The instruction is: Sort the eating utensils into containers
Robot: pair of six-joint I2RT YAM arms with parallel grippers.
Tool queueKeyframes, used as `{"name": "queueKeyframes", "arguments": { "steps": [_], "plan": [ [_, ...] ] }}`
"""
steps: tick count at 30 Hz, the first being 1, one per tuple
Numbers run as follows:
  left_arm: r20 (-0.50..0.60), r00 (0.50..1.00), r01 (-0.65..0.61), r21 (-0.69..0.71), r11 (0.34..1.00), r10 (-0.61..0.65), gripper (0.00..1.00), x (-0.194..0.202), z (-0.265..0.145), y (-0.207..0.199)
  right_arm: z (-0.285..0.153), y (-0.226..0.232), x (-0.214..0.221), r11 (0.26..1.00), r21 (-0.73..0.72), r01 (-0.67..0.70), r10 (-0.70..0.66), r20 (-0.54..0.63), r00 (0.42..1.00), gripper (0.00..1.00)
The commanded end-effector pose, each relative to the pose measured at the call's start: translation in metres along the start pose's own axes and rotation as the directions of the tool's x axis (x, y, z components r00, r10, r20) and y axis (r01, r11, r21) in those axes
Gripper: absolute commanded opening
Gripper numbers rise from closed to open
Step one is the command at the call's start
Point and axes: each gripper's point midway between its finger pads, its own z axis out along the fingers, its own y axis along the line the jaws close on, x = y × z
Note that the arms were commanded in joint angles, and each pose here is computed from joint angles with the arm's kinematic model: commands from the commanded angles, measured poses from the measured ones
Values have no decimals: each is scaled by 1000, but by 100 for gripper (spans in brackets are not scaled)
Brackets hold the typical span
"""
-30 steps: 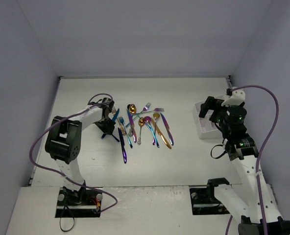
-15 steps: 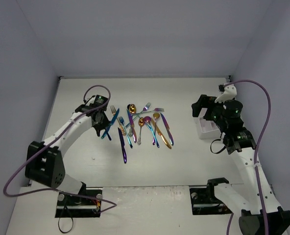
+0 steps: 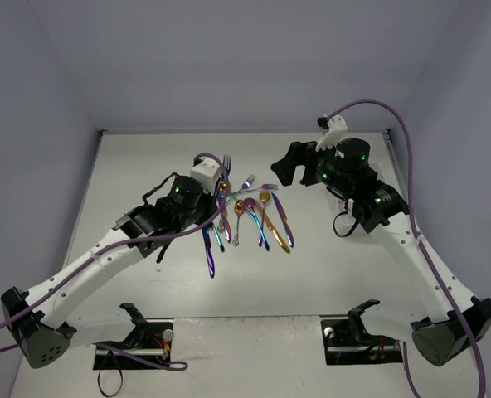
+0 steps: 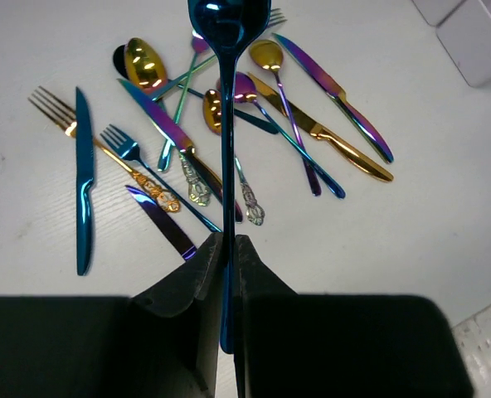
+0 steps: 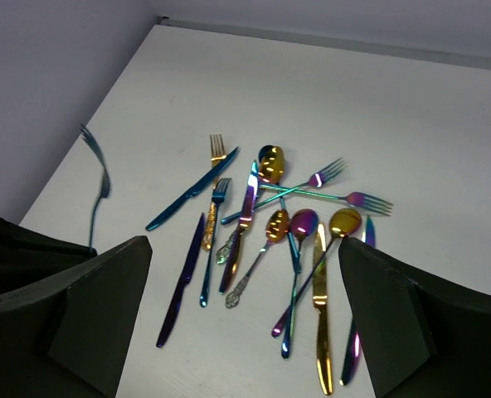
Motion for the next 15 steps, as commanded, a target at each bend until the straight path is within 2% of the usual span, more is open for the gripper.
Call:
{"name": "queueKeyframes", "arguments": {
  "steps": [1, 6, 11, 15],
  "plan": [
    [144, 985, -112, 111, 988, 96, 0, -41, -16, -33, 11, 56, -28, 991, -125, 44, -35, 74, 997, 93],
    [156, 979, -151, 140, 979, 129, 0, -45, -19, -49, 24, 83, -23, 985, -164, 59, -50, 58, 997, 89],
    [161, 977, -165, 156, 974, 140, 0, -46, -21, -58, 31, 89, -19, 985, -158, 71, -63, 53, 997, 83],
    [170, 976, -169, 173, 970, 140, 0, -48, -22, -64, 36, 87, -12, 986, -149, 74, -69, 38, 997, 72]
  ]
}}
